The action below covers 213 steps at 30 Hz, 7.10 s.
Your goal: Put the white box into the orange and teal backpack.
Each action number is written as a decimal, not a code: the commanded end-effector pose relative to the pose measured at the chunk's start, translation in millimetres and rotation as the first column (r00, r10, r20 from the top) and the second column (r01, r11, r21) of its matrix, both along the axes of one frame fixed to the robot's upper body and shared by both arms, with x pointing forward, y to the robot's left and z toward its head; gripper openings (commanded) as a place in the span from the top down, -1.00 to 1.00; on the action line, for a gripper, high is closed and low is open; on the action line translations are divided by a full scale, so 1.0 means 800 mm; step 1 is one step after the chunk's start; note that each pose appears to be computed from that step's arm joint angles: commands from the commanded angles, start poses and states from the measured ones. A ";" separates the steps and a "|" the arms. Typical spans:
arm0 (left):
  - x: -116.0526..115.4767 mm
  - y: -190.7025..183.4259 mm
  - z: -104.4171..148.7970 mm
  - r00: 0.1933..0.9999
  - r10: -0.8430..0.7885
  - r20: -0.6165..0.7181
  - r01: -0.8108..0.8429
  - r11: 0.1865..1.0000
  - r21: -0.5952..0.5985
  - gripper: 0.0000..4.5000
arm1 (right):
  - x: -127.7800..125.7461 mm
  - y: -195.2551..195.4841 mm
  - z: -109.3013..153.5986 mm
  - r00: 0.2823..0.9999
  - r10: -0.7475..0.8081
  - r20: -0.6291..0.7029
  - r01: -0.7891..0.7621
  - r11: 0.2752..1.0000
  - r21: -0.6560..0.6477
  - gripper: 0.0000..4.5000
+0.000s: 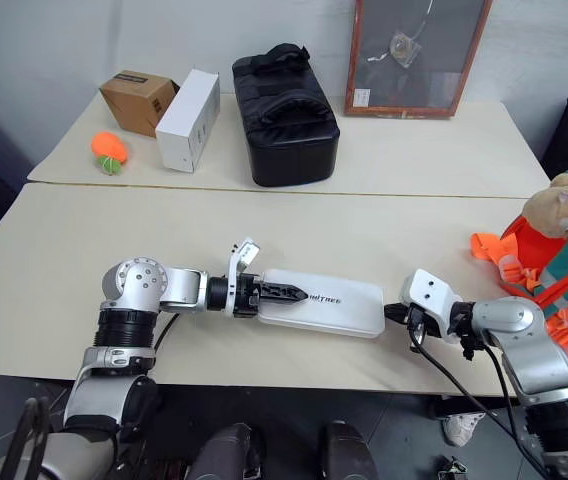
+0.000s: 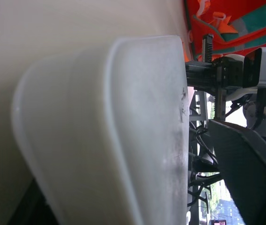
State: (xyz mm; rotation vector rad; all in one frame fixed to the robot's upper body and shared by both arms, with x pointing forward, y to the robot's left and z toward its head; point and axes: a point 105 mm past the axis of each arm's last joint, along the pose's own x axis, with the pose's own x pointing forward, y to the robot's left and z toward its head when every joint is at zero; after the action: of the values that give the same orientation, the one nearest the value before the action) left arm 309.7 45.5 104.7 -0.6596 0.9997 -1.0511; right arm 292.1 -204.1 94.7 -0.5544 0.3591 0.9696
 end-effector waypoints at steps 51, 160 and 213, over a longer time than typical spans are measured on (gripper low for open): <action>0.013 0.097 0.208 0.746 0.440 0.499 -0.101 0.816 -0.568 0.45 | 0.035 -0.183 0.148 0.632 -0.775 0.000 0.550 0.448 0.705 -0.11; 0.059 -0.039 0.184 0.227 -0.356 0.906 0.487 0.847 0.211 0.45 | -0.078 0.090 0.199 0.877 0.477 -0.059 -0.343 0.708 0.617 0.99; -0.011 -0.036 0.201 0.241 -0.166 0.956 0.311 0.946 0.086 -0.71 | -0.067 0.108 0.173 0.934 0.339 -0.114 -0.178 0.717 0.674 1.00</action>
State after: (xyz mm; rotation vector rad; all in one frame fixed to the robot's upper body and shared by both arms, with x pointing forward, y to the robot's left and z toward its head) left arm 304.1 11.8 250.3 0.1438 -0.0377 -1.4939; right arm 245.1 -123.0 230.3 0.1821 0.1313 1.3254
